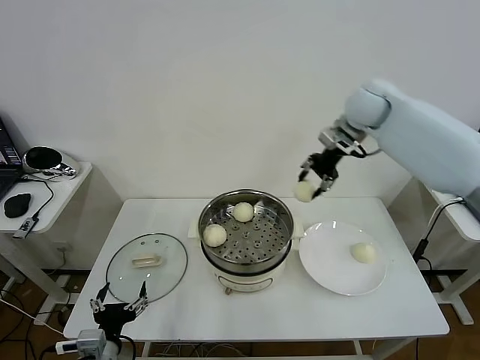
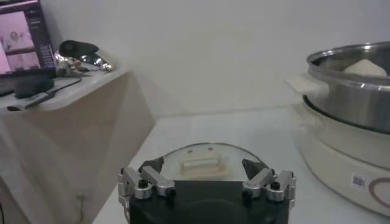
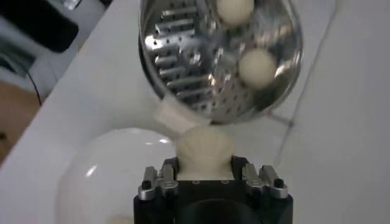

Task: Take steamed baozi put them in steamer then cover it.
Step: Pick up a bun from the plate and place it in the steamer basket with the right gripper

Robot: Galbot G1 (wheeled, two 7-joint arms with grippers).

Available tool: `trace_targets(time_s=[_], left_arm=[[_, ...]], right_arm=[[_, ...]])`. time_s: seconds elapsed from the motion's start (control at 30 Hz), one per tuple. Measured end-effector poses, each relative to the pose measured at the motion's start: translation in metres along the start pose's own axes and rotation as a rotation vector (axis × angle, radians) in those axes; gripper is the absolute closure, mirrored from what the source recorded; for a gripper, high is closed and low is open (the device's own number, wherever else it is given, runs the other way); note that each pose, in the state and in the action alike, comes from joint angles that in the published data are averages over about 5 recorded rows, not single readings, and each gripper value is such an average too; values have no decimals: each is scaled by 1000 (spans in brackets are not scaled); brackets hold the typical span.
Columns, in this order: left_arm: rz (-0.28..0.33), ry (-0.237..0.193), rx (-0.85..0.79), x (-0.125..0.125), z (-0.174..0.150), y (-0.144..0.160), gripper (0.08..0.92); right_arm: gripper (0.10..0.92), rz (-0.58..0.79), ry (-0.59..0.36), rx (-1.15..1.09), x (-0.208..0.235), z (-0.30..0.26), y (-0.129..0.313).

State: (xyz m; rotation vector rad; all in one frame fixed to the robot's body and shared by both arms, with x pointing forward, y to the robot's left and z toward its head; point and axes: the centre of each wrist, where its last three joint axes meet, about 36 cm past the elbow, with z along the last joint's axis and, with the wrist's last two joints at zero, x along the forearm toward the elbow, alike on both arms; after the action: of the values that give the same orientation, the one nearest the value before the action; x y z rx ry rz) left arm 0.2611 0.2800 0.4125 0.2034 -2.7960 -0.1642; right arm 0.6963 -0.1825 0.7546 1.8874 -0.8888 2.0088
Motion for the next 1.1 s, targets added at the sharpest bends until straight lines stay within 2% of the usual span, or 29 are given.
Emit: trace_targets(time_s=[0.23,0.5,0.83,1.1], left_arm=[[-7,-13,6,6,-6,2,177],[-7,-25,16,8,-9,1,177],[-7,-21,22,5,-7,0,177],[-5,-19,26,3,-6,-1,177]], right_arm=[[479,-68,37,301,-22,-59,-45],[479,-134,52,511,-63,-100,-71],[479,-182,9,621,-121,-129,-67],[479,-202,-22,659,-148,-144,-58]])
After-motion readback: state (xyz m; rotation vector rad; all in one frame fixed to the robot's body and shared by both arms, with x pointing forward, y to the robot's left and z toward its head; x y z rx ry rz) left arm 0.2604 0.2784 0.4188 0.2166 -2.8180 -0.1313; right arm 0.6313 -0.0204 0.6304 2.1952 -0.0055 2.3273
